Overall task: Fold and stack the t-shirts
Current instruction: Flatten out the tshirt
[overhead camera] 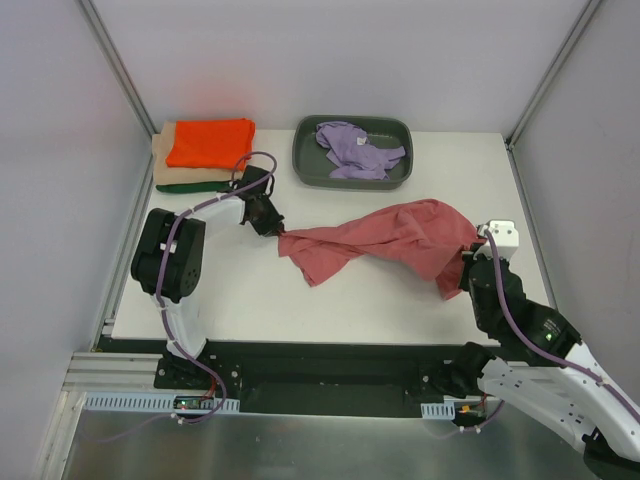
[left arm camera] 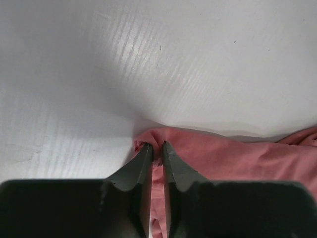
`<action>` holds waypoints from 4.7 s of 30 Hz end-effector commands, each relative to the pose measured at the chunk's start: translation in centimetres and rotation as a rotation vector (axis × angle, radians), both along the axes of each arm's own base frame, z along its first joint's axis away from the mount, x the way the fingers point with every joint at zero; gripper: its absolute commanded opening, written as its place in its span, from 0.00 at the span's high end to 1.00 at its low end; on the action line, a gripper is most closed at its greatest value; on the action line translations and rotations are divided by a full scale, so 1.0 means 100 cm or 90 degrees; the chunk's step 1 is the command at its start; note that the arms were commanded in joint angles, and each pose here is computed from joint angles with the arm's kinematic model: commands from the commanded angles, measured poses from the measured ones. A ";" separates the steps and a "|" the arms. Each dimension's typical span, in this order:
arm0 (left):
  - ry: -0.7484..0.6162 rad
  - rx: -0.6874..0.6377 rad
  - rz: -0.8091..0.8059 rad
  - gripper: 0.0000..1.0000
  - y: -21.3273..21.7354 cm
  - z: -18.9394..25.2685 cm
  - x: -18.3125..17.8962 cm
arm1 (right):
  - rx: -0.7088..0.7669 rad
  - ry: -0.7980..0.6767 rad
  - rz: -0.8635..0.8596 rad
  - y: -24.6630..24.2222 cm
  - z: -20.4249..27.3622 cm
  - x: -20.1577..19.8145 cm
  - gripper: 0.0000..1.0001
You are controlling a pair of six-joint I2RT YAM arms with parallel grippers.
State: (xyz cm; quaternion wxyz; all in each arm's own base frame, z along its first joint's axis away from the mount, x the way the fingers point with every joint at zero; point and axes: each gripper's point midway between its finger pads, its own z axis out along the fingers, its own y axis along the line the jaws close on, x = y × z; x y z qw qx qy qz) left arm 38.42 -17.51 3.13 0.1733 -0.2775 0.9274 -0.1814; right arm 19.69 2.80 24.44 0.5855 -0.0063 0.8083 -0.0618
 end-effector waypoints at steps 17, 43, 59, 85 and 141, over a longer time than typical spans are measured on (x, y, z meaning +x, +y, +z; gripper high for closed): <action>-0.396 0.075 0.010 1.00 0.046 0.213 -0.042 | 0.075 -0.149 0.011 -0.003 0.110 0.005 0.99; -0.654 0.092 -0.001 1.00 0.079 0.386 -0.101 | 0.034 -0.274 0.072 0.003 0.244 0.009 0.99; -0.220 0.063 -0.160 1.00 0.026 0.115 -0.085 | -0.058 0.001 -0.002 0.025 0.013 0.075 0.99; -0.118 0.074 -0.184 0.82 0.014 0.046 -0.009 | -0.065 0.094 -0.091 -0.014 -0.055 0.058 0.99; -0.105 0.051 -0.106 0.86 0.041 0.016 -0.045 | -0.054 0.119 -0.078 -0.013 -0.070 0.052 0.99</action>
